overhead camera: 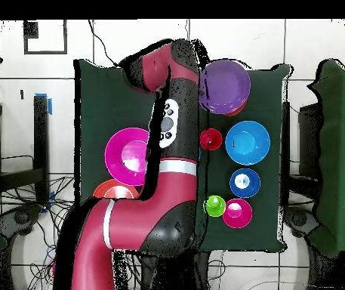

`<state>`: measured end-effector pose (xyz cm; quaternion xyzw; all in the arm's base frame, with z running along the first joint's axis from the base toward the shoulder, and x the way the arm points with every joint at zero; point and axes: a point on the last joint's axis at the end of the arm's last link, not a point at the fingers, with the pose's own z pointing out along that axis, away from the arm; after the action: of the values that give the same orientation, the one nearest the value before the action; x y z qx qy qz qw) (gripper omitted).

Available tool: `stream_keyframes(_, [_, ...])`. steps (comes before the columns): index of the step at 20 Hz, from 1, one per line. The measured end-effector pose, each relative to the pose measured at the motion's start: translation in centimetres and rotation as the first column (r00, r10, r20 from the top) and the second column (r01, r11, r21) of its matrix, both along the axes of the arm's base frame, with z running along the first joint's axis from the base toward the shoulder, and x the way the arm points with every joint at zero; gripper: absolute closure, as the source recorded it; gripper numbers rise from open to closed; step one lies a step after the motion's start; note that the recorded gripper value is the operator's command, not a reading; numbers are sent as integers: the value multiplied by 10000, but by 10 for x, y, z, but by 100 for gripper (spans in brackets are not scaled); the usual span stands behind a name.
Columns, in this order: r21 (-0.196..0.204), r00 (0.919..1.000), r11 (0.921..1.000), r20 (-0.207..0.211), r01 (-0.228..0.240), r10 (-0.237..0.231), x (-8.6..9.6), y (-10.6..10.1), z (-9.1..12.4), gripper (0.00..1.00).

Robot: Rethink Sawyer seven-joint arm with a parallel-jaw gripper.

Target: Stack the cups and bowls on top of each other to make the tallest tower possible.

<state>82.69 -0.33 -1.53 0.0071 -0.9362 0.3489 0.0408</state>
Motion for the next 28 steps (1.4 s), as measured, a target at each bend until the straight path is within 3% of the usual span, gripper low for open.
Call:
stream_keyframes(7, [105, 9999, 9999, -46, -101, 101, -2, 16, 3, 100])
stream_keyframes(13, [129, 9997, 9996, 57, -257, 256, 1, 34, 23, 100])
stream_keyframes(20, [18, 9990, 9995, 323, -312, 312, 9, 35, 45, 100])
stream_keyframes(28, [-8, 9987, 9995, 410, -301, 301, 12, 34, 52, 100])
